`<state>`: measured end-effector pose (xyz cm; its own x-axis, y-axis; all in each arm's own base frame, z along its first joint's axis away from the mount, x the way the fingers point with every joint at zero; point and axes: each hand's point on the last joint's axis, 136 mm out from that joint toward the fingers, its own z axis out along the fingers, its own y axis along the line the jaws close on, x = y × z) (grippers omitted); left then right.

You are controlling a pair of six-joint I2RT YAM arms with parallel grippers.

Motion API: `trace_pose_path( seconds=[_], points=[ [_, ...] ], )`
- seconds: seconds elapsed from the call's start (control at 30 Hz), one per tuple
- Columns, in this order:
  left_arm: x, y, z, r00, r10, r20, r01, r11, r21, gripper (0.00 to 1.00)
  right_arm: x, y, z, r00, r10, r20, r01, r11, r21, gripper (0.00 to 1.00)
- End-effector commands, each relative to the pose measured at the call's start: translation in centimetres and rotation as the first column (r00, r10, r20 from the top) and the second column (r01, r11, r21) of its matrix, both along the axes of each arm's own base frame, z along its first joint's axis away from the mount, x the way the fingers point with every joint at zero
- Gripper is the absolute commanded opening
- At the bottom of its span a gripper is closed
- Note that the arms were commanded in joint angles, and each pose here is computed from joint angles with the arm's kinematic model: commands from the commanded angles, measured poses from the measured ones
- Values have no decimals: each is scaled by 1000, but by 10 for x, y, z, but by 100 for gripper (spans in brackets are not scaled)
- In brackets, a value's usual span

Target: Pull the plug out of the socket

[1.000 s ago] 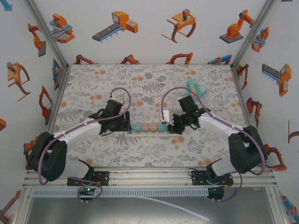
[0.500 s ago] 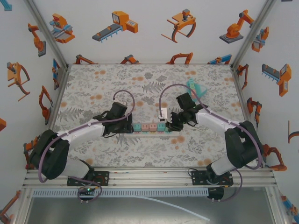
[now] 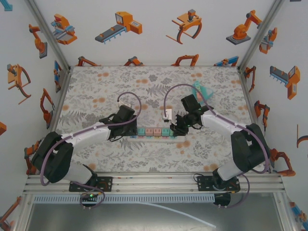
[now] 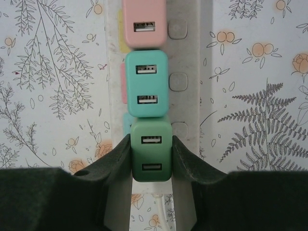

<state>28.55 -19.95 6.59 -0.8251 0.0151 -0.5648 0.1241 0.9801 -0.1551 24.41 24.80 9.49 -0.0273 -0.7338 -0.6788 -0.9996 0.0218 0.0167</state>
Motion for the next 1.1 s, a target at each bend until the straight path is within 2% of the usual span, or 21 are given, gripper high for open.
trace_pose_path(
  seconds=[0.0, 0.1, 0.17, 0.4, 0.93, 1.07],
  points=[
    [-39, 40, -54, 984, 23, -178, 16, 976, 216, 55, 6, 30, 39, 996, 62, 62, -70, 988, 138, 15],
    [-39, 40, -55, 983, 26, -180, 15, 976, 219, 55, 1, 28, 24, 984, 106, 140, -110, 994, 22, 14],
    [-40, 41, -55, 982, 31, -186, 13, 973, 232, 55, 1, 25, 21, 981, 110, 160, -109, 994, -13, 11],
    [-42, 44, -52, 983, 40, -181, 7, 968, 253, 55, -9, 30, 39, 985, 101, 141, -111, 992, 61, 11],
    [-45, 33, -43, 986, 30, -166, 10, 972, 234, 55, -10, 24, 61, 979, 73, 189, -91, 992, 90, 10],
    [-42, 27, -31, 989, 23, -143, 5, 981, 192, 55, -8, 23, 84, 982, -17, 186, -11, 989, 147, 10]
  ],
)
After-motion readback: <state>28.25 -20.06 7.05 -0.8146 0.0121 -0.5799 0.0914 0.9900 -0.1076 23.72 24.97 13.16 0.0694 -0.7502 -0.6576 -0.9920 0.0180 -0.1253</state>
